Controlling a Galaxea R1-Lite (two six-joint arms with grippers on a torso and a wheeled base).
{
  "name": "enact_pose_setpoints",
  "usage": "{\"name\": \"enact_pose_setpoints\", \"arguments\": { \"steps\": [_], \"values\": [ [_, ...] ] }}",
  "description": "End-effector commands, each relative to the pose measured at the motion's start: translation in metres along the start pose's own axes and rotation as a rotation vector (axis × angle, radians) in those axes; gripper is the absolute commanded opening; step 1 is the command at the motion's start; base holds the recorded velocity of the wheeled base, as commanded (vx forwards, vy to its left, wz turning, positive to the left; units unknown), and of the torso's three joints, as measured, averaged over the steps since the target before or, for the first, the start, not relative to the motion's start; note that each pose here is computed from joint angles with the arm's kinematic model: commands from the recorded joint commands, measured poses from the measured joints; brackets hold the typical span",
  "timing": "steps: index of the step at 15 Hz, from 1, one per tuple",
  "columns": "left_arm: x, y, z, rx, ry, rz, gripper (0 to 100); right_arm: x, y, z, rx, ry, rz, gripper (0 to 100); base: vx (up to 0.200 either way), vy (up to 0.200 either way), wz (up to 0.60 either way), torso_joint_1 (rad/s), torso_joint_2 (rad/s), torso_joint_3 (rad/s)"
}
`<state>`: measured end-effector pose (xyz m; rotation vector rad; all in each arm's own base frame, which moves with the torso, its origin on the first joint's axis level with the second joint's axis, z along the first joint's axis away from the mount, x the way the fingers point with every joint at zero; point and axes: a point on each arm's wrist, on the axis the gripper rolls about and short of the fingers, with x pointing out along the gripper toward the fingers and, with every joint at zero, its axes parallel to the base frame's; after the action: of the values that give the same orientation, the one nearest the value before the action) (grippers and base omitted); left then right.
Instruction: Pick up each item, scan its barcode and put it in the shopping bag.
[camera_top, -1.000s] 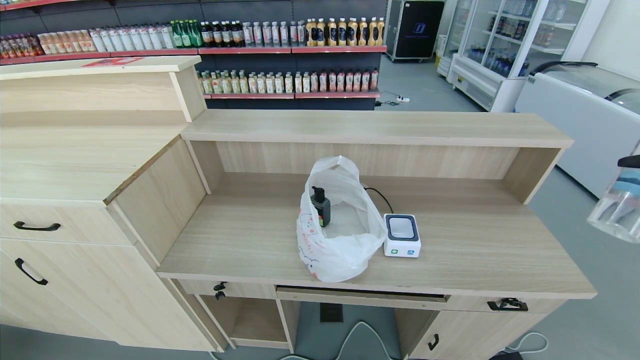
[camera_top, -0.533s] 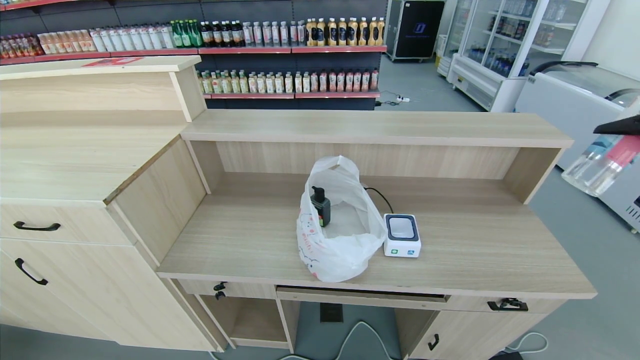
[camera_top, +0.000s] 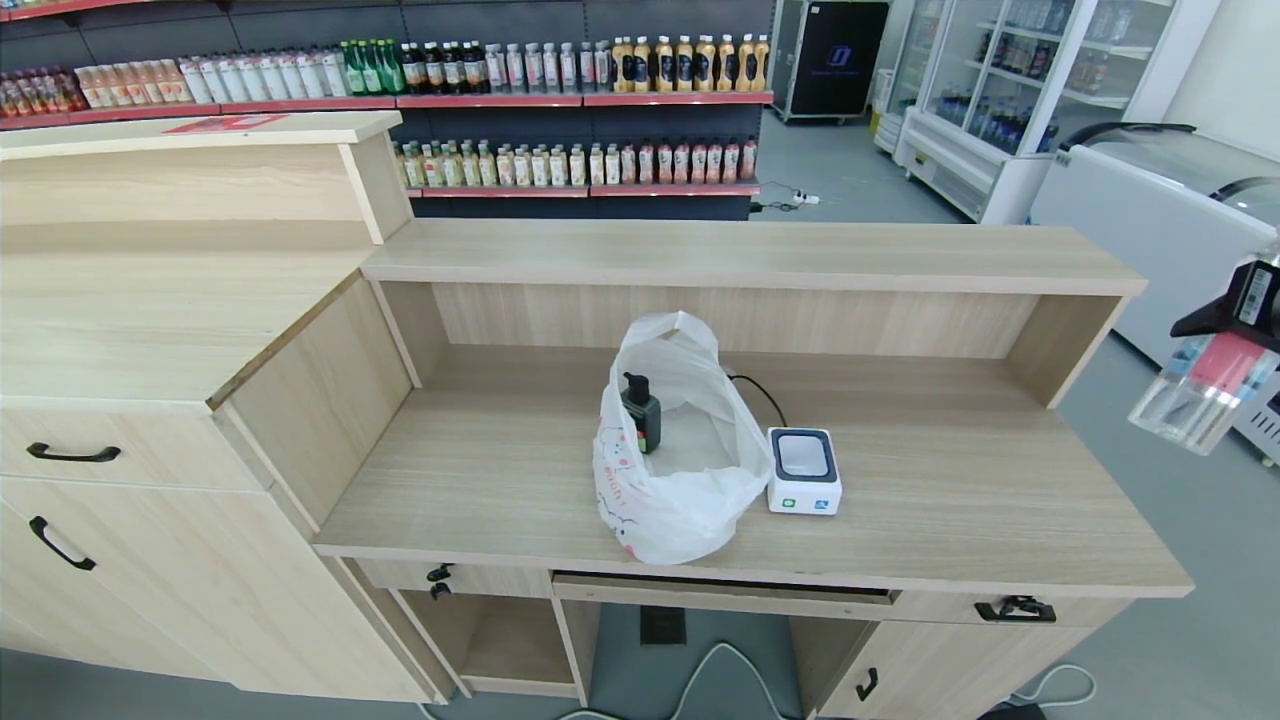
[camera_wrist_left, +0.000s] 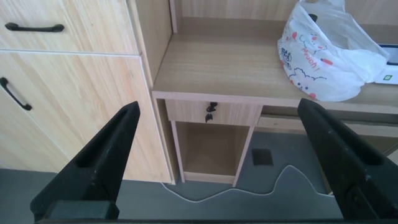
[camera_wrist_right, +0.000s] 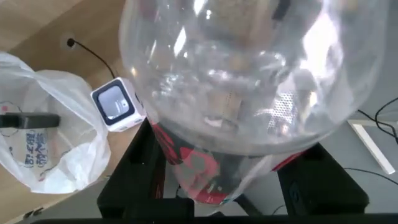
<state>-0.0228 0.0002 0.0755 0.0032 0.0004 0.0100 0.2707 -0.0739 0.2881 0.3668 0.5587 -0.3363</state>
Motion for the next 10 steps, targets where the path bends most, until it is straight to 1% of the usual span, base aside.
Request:
{"name": "enact_pose_setpoints", "arguments": {
  "steps": [1, 2, 3, 4, 5, 7, 8, 10],
  "values": [
    [0.000, 0.000, 0.000, 0.000, 0.000, 0.001, 100, -0.002, 0.003, 0.001, 0.004, -0.022, 0.013, 0, 0.000, 0.000, 0.60, 0.002, 0.00, 0.002],
    [0.000, 0.000, 0.000, 0.000, 0.000, 0.001, 100, -0.001, 0.006, 0.002, 0.011, -0.032, 0.025, 0, 0.000, 0.000, 0.60, 0.002, 0.00, 0.002],
    [0.000, 0.000, 0.000, 0.000, 0.000, 0.001, 100, -0.001, 0.010, 0.003, 0.046, -0.055, 0.044, 0, 0.000, 0.000, 0.60, 0.007, 0.00, 0.007],
    [0.000, 0.000, 0.000, 0.000, 0.000, 0.001, 100, 0.007, 0.012, 0.008, 0.165, -0.086, 0.118, 0, 0.000, 0.000, 0.00, 0.000, 0.00, 0.000],
    [0.000, 0.000, 0.000, 0.000, 0.000, 0.001, 100, 0.012, 0.013, 0.007, 0.186, -0.079, 0.125, 0, 0.000, 0.000, 0.00, 0.000, 0.00, 0.000],
    [0.000, 0.000, 0.000, 0.000, 0.000, 0.001, 100, 0.034, 0.006, 0.000, 0.380, -0.021, 0.097, 0, 0.000, 0.000, 0.00, 0.000, 0.00, 0.000],
    [0.000, 0.000, 0.000, 0.000, 0.000, 0.001, 100, 0.044, 0.003, -0.008, 0.467, 0.022, 0.076, 0, 0.000, 0.000, 0.00, 0.000, 0.00, 0.000],
    [0.000, 0.000, 0.000, 0.000, 0.000, 0.001, 100, 0.058, -0.003, -0.022, 0.551, 0.078, 0.029, 0, 0.000, 0.000, 0.00, 0.000, 0.00, 0.000]
  ]
}}
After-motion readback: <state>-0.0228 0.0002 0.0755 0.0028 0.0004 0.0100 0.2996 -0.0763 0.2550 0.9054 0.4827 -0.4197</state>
